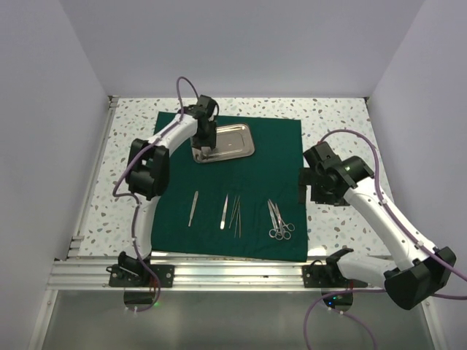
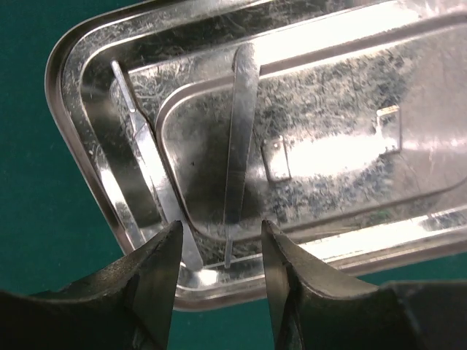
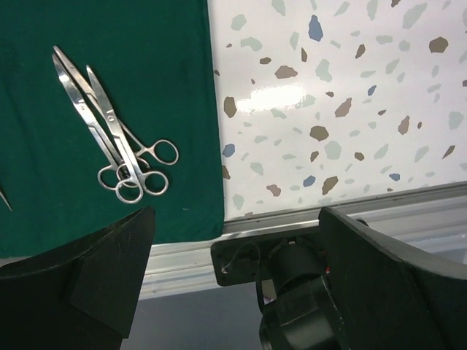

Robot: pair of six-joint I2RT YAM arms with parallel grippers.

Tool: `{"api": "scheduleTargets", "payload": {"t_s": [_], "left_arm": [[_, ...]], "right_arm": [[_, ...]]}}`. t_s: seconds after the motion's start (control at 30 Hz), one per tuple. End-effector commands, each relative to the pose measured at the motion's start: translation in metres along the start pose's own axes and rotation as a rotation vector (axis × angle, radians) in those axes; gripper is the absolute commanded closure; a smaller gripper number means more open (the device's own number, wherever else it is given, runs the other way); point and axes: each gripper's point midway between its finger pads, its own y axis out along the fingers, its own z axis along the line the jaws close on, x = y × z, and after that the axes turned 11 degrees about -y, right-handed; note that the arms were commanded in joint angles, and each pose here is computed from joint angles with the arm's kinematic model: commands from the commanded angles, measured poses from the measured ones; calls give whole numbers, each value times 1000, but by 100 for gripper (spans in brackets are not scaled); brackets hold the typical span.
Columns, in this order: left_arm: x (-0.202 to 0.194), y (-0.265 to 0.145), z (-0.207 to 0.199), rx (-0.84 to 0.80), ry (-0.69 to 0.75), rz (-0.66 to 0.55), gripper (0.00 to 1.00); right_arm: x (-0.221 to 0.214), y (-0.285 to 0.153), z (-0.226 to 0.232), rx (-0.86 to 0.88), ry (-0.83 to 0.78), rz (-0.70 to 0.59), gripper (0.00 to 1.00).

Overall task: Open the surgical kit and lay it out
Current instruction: Pick up the medical item from the container.

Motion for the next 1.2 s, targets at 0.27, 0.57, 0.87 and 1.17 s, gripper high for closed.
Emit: {"api": "scheduleTargets", "payload": {"t_s": [0.27, 0.57, 0.87, 1.17], "left_arm": [[16, 13, 13, 74, -23, 7, 50], [-47, 34, 33, 106, -22, 161, 52], [-106, 44, 52, 168, -43, 295, 68], [-124, 57, 59, 183, -25, 345, 93]], "right_arm": [[8, -4, -9, -55, 16, -9, 2], [18, 5, -3, -52, -15, -6, 2], [23, 7, -3, -57, -35, -13, 2], [19, 6, -7, -67, -38, -17, 2]]}}
